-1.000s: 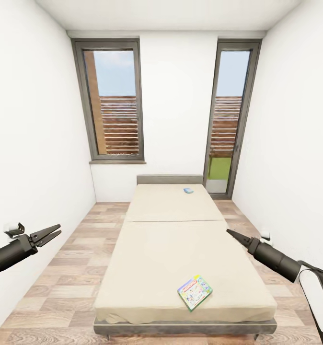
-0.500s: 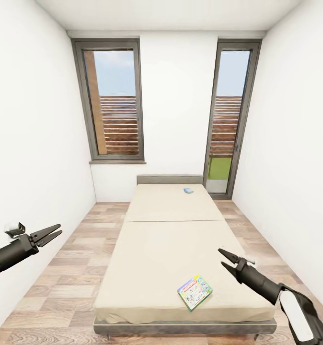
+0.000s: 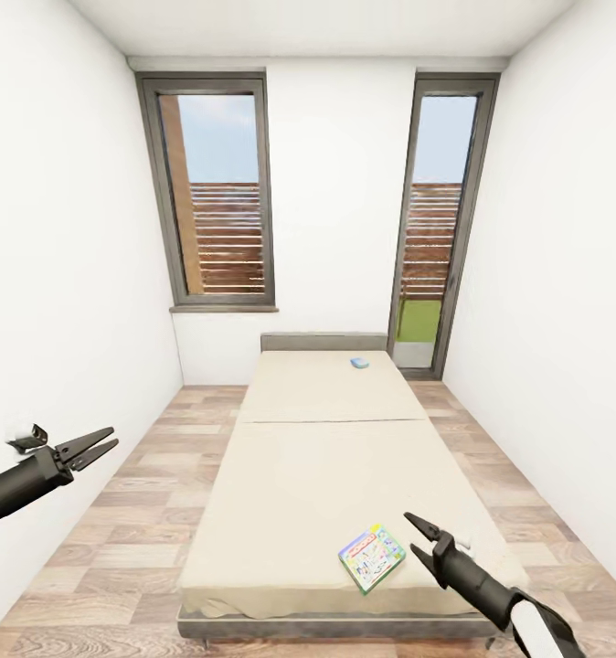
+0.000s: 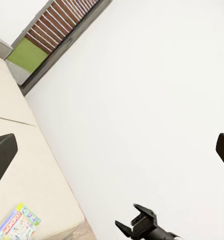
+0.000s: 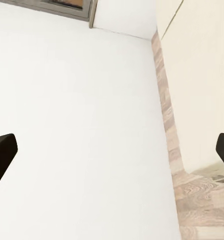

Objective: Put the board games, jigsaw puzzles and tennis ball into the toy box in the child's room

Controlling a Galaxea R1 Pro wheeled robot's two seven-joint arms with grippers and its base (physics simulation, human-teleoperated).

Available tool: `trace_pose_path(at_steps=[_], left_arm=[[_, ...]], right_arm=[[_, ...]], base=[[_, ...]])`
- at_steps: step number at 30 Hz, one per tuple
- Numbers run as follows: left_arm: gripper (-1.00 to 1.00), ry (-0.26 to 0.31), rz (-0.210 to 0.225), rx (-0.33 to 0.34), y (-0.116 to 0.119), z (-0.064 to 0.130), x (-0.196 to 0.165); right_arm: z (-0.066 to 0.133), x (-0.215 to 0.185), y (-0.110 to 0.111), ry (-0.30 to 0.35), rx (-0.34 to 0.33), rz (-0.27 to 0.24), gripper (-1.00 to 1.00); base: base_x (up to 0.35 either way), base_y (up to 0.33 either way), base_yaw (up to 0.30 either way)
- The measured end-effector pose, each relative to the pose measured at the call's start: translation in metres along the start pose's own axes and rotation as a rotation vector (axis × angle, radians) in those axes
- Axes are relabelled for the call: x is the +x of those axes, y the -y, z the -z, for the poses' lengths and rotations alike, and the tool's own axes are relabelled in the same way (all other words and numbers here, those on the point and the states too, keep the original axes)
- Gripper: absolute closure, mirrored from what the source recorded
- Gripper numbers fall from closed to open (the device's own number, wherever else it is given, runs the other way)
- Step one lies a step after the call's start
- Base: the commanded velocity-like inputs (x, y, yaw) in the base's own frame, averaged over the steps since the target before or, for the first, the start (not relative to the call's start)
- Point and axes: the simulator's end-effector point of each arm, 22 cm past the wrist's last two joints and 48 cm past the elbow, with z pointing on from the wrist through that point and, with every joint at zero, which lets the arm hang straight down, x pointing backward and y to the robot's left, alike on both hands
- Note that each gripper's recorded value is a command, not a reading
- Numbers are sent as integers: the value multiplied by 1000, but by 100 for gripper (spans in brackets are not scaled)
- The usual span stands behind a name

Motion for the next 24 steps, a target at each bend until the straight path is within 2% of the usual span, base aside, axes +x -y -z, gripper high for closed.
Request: trace_pose_path(at_steps=[5, 8, 15, 24], left_arm=[[-100, -13, 29, 2, -10, -6, 7], [-100, -19, 51, -2, -18, -8, 11], [-100, -28, 65, -20, -32, -5, 14], [-100, -30, 63, -27, -41, -4, 16]], right_arm=[[3, 18, 49, 29, 75, -60, -100], [5, 24, 65, 37, 102, -81, -100], [4, 30, 85, 41, 136, -103, -100], [0, 32, 106, 54, 197, -142, -100]], base=[[0, 0, 0], [0, 0, 0], [0, 0, 0], [0, 0, 0]])
